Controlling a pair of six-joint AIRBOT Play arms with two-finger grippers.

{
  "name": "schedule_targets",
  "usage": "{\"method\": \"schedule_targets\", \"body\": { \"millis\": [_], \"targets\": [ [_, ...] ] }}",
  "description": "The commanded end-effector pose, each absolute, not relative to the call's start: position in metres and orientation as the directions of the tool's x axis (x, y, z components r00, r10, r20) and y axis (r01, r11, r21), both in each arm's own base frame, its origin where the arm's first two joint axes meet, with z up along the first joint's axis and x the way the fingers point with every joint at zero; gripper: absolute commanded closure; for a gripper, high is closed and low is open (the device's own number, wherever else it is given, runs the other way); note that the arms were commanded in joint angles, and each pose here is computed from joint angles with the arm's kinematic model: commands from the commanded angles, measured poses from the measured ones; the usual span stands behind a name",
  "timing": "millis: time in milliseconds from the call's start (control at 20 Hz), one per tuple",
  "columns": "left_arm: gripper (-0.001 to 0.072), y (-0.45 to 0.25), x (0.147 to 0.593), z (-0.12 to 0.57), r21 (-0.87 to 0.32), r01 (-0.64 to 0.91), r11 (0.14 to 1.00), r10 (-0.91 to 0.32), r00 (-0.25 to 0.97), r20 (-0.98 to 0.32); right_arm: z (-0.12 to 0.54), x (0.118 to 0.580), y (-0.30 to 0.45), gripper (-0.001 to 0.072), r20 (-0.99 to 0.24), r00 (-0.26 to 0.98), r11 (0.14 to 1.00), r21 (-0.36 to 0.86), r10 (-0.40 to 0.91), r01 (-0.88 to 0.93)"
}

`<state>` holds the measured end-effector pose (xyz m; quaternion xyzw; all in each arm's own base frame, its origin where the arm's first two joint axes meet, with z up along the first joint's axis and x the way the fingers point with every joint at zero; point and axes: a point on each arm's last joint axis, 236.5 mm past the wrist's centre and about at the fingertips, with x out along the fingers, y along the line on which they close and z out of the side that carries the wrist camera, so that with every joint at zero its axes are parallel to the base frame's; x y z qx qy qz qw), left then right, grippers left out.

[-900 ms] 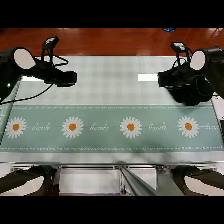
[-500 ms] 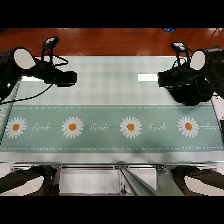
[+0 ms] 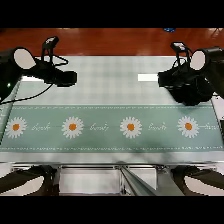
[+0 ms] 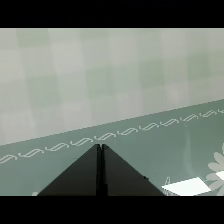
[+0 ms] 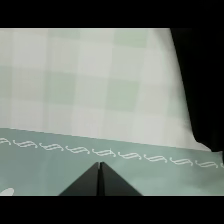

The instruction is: Fold the shirts.

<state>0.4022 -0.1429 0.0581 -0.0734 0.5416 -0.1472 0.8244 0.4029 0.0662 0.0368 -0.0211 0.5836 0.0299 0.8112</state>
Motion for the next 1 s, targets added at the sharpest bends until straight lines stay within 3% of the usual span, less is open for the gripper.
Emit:
{"method": "schedule_targets", "body": {
  "millis": [0,150,350,400,450,500,600,700,800,950],
  "targets": [
    [0.0690,-0.144,0.418,0.065,-0.282,0.163,0.945,-0.326,0.436,-0.839,0.037,0.404,0.067,0.0684,-0.946,0.323,0.997,0.001,0.026,-0.076],
    [0.0690,-0.144,0.432,0.073,-0.284,0.164,0.945,-0.328,0.494,-0.805,0.050,0.435,0.056,0.0684,-0.891,0.453,0.993,-0.071,-0.021,-0.092],
    [0.0673,-0.144,0.468,0.092,-0.288,0.164,0.943,-0.325,0.631,-0.705,0.069,0.467,0.062,0.0682,-0.810,0.586,0.993,-0.063,0.006,-0.097],
    [0.0587,-0.143,0.478,0.093,-0.283,0.162,0.945,-0.317,0.658,-0.683,0.076,0.476,0.059,0.0631,-0.781,0.625,0.991,-0.090,-0.008,-0.100],
    [0.0397,-0.142,0.488,0.091,-0.281,0.156,0.947,-0.309,0.681,-0.664,0.085,0.487,0.054,0.0419,-0.741,0.671,0.986,-0.130,-0.028,-0.102],
    [0.0195,-0.141,0.496,0.087,-0.297,0.134,0.945,-0.303,0.696,-0.651,0.091,0.498,0.050,0.0299,-0.702,0.710,0.980,-0.171,-0.049,-0.102],
    [0.0202,-0.133,0.509,0.078,-0.318,0.091,0.944,-0.284,0.712,-0.642,0.097,0.513,0.020,0.0295,-0.651,0.745,0.955,-0.290,-0.146,-0.066],
    [0.0202,-0.114,0.515,0.072,-0.317,0.051,0.947,-0.256,0.715,-0.650,0.091,0.508,-0.055,0.0295,-0.646,0.689,0.935,-0.328,-0.327,0.136],
    [0.0202,-0.087,0.518,0.071,-0.317,0.001,0.948,-0.220,0.723,-0.655,0.075,0.488,-0.128,0.0297,-0.697,0.593,0.912,-0.253,-0.404,0.324],
    [0.0202,-0.059,0.517,0.064,-0.315,-0.055,0.948,-0.184,0.710,-0.679,0.028,0.463,-0.187,0.0298,-0.807,0.500,0.876,-0.042,-0.314,0.481]
  ]
}}
